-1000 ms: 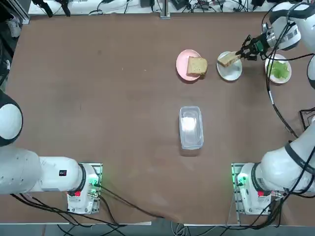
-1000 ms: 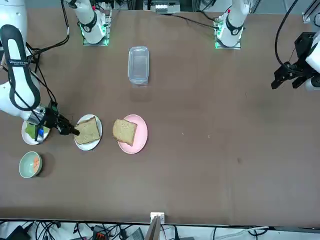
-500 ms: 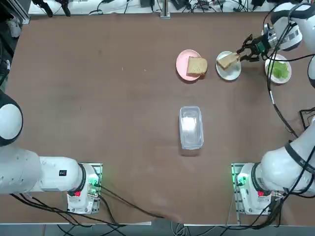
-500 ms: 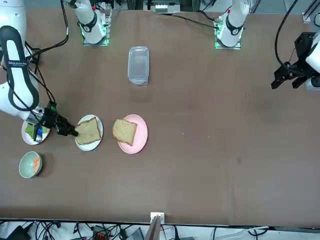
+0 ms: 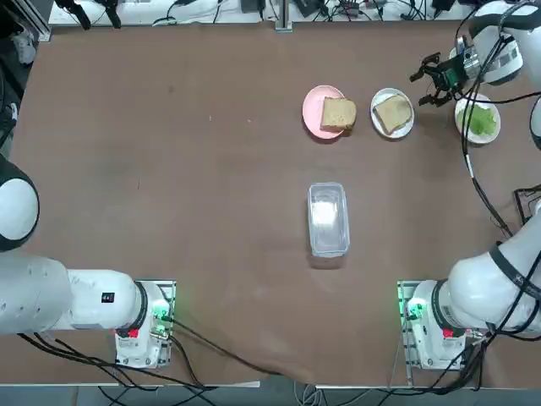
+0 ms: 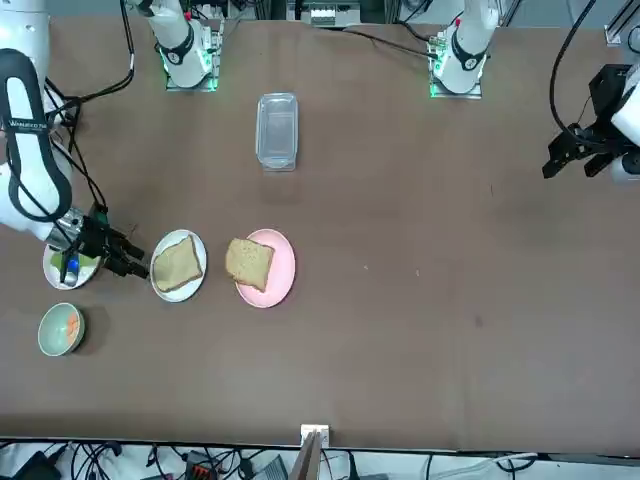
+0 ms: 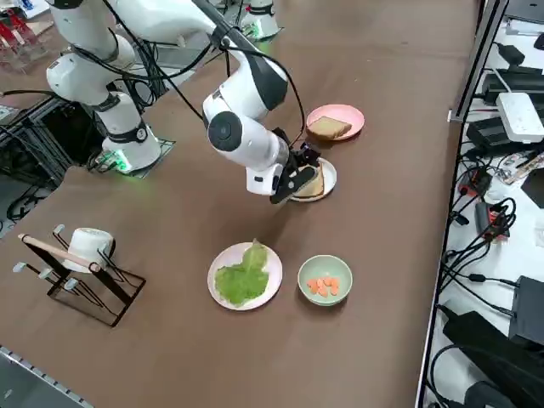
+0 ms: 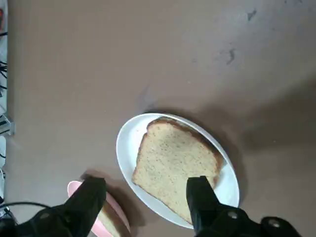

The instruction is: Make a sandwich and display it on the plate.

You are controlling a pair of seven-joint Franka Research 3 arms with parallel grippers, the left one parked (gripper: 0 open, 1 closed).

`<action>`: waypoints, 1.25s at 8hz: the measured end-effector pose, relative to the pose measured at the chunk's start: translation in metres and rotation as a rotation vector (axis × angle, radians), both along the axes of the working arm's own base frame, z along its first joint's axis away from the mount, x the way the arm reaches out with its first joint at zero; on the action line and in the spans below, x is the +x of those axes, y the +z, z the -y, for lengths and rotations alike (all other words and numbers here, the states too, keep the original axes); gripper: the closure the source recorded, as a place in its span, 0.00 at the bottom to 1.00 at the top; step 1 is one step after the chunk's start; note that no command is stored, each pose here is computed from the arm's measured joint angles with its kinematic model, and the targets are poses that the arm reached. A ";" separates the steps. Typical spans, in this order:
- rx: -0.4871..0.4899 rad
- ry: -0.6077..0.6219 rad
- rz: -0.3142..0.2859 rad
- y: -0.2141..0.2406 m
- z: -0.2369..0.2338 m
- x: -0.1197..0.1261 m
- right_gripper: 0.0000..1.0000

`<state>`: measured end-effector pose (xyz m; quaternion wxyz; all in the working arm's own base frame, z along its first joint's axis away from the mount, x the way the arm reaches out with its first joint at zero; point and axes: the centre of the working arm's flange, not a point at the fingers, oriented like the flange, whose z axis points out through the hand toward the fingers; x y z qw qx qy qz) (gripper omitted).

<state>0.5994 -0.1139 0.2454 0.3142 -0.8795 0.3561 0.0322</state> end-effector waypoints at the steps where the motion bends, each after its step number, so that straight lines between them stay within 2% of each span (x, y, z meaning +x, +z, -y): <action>1: -0.007 0.001 0.025 0.010 0.006 0.002 0.00; 3: -0.064 0.046 0.097 0.037 0.033 0.006 0.00; 4: -0.130 0.103 0.111 0.051 0.049 0.009 0.00; 6: -0.297 0.249 0.123 0.078 0.072 0.018 0.00; 10: -0.507 0.548 0.184 0.094 0.084 0.047 0.00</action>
